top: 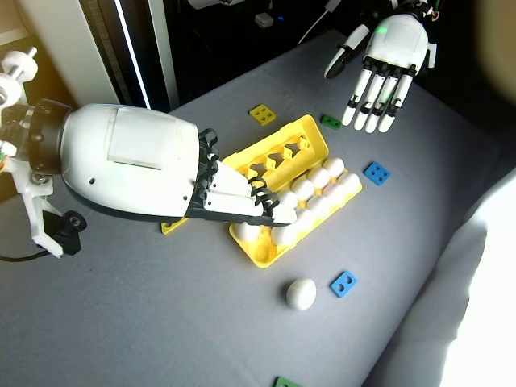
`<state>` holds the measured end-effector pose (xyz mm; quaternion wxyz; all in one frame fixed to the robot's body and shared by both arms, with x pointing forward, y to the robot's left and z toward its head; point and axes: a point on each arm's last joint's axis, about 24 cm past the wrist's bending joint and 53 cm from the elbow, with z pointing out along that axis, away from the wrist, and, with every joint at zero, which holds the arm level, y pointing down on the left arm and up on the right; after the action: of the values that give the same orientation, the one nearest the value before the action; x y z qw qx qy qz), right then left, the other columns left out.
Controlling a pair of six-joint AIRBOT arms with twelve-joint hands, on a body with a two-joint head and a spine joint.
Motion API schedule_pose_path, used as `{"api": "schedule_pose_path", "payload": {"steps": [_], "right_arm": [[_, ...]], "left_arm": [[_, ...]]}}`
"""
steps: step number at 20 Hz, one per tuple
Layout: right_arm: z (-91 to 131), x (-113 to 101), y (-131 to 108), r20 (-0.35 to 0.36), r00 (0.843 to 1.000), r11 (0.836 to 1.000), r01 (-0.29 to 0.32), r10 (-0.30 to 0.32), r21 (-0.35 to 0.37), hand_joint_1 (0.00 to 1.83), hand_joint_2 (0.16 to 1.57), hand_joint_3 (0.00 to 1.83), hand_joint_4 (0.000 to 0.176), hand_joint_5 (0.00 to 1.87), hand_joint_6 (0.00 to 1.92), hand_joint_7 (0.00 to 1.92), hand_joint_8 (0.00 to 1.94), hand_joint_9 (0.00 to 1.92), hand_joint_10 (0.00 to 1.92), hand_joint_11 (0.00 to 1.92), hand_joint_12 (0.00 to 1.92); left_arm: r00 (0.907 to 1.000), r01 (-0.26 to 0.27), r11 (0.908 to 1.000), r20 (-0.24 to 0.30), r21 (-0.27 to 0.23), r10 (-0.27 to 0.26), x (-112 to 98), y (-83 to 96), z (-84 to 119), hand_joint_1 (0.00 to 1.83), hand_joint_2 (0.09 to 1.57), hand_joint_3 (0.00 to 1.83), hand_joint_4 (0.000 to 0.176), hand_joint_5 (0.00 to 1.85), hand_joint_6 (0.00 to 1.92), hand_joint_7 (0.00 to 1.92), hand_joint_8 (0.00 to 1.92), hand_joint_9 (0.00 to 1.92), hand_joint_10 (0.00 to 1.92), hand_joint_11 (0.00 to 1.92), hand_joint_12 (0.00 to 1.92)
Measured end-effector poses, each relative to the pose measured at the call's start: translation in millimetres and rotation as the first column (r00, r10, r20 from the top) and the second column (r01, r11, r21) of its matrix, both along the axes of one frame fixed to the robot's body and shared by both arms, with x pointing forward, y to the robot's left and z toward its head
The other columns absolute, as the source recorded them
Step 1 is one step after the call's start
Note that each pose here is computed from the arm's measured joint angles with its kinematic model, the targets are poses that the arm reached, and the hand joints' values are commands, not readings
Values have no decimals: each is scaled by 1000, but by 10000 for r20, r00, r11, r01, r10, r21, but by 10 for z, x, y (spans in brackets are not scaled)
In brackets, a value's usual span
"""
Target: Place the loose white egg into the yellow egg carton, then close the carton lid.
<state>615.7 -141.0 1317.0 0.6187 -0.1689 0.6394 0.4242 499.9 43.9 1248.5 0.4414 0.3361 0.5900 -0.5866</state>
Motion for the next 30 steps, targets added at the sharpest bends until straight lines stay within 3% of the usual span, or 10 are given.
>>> {"api": "schedule_pose_path", "payload": {"steps": [6,13,14,15,17,20,23,26,28,30], "right_arm": [[53,76,-38,288,9993,9997,257,-257,-7,0,1164,0,0,270,1,257,0,216,0,0,596],[-2,447,-59,196,9966,9966,807,-804,-141,32,1118,0,0,278,4,231,1,196,1,0,521],[-16,493,-62,266,9959,9959,868,-861,-259,62,1104,0,37,273,1,229,0,193,1,0,516],[-38,521,-43,334,9957,9953,873,-859,-417,76,1091,0,52,274,1,223,0,187,0,0,491],[-87,613,17,458,9948,9924,948,-914,-779,159,1032,0,78,274,0,203,0,163,0,0,394],[-83,758,24,558,9924,9897,1146,-1101,-856,196,1008,0,89,274,0,186,0,147,0,0,352],[-92,957,-11,568,9876,9842,1514,-1466,-923,423,866,0,146,295,2,75,0,54,0,0,80],[-106,1125,-60,590,9810,9758,1904,-1849,-1075,503,821,0,156,303,2,56,0,25,0,0,43],[-107,1235,-76,691,9764,9702,2118,-2047,-1176,621,792,0,175,276,1,24,2,4,0,0,42],[-106,1280,-56,701,9756,9694,2153,-2082,-1180,708,786,0,176,276,1,12,0,0,0,0,39]], "left_arm": [[10000,-21,10000,32,41,21,7,11,-6,0,1180,0,0,248,1,219,1,182,2,0,314],[10000,-72,9991,-25,408,73,22,127,-2,0,1175,0,0,252,3,222,2,180,3,0,291],[9999,76,9984,70,555,-80,-10,112,-15,0,1171,0,0,264,4,232,4,187,4,0,305],[9999,152,9981,-8,590,-152,-25,103,-16,0,1168,0,0,265,4,234,3,186,2,0,303],[9992,371,9963,-188,776,-358,-70,93,-59,0,1166,0,0,267,1,236,1,190,1,0,307],[9977,591,9919,-398,1125,-549,-114,95,-148,0,1166,0,0,267,0,236,1,192,1,0,303],[9964,617,9918,-644,1118,-547,-109,96,-141,0,1172,1,0,271,1,245,3,197,2,0,324],[9874,578,9943,-1523,894,-437,-10,153,-126,0,1172,1,0,284,6,257,6,207,6,0,324],[9833,823,9934,-1687,799,-679,-64,150,-109,0,1170,0,0,293,3,268,4,219,4,0,362],[9815,910,9926,-1761,807,-756,-82,143,-116,0,1168,0,0,295,3,270,4,222,5,0,365]]}}
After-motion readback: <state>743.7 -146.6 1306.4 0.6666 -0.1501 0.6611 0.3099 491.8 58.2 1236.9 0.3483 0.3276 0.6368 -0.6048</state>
